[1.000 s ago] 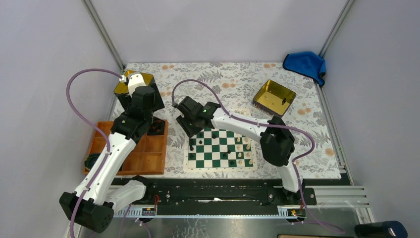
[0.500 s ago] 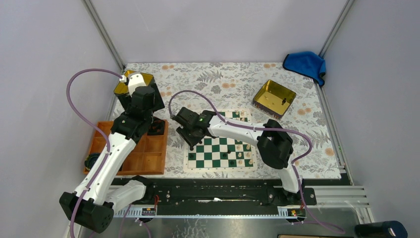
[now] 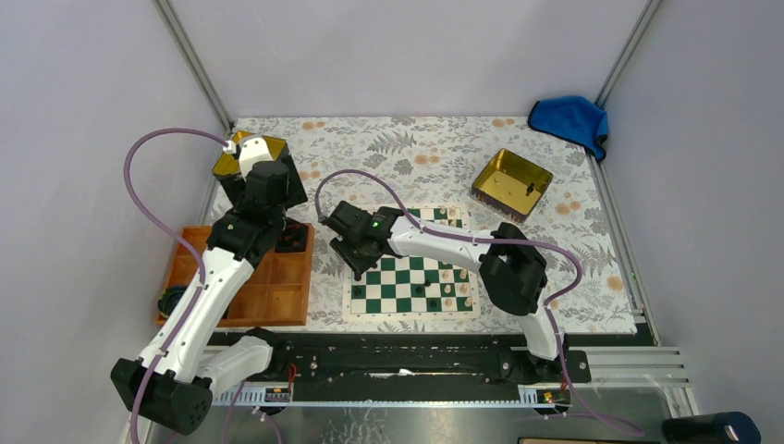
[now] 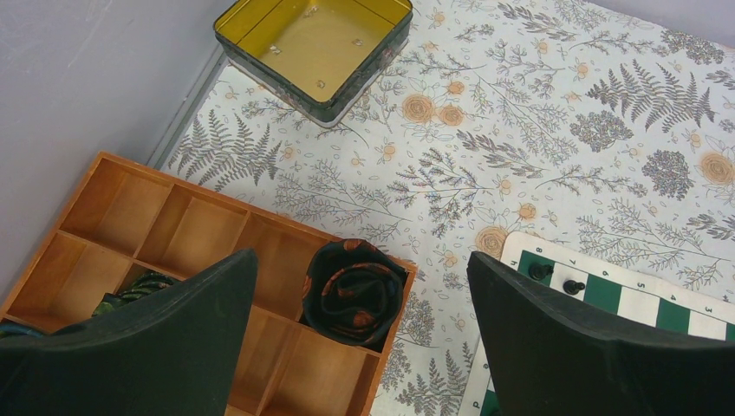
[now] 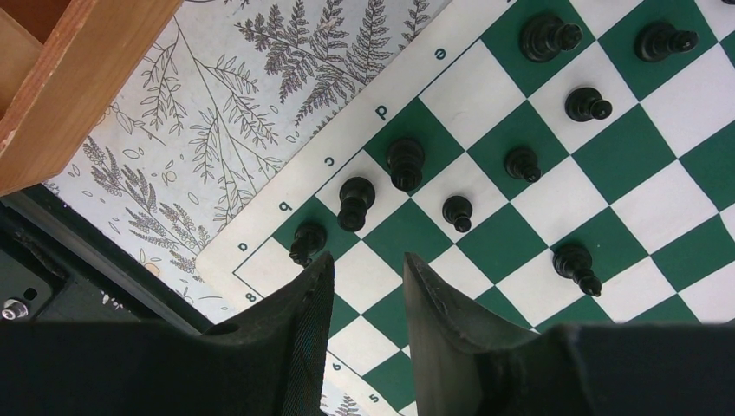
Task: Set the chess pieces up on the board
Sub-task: Move the chess piece to the chessboard.
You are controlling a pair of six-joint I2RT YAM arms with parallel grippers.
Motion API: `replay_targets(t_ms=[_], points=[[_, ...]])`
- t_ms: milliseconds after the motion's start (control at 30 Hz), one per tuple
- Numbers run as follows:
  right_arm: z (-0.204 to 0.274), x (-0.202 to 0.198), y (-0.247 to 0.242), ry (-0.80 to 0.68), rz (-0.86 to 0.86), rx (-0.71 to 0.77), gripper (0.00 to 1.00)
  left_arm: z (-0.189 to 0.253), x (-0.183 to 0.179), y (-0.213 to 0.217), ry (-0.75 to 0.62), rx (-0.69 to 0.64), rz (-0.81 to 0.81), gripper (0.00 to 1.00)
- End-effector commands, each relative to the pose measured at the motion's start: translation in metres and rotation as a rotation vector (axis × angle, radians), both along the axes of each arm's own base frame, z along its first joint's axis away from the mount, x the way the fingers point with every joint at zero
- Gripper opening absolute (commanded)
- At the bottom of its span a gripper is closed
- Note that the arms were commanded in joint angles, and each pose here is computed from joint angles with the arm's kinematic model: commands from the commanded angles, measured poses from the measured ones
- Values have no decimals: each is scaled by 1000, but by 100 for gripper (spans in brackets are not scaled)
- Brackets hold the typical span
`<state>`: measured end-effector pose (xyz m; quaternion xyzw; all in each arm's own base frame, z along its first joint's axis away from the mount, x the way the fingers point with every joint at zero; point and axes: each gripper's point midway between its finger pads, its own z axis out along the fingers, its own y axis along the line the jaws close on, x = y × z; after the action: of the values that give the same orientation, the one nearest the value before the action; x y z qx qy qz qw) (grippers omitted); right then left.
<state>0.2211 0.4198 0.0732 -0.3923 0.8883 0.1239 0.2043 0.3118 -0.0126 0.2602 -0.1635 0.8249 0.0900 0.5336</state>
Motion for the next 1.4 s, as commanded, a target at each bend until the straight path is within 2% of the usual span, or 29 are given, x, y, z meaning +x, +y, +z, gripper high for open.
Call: replay_targets(t_ms=[0, 1367], points=[[7, -6, 12, 2, 42, 34, 41, 9, 4, -3, -48, -16, -6, 99], [-16, -8, 30, 53, 76, 30, 39, 13, 0, 2, -64, -1, 10, 99]])
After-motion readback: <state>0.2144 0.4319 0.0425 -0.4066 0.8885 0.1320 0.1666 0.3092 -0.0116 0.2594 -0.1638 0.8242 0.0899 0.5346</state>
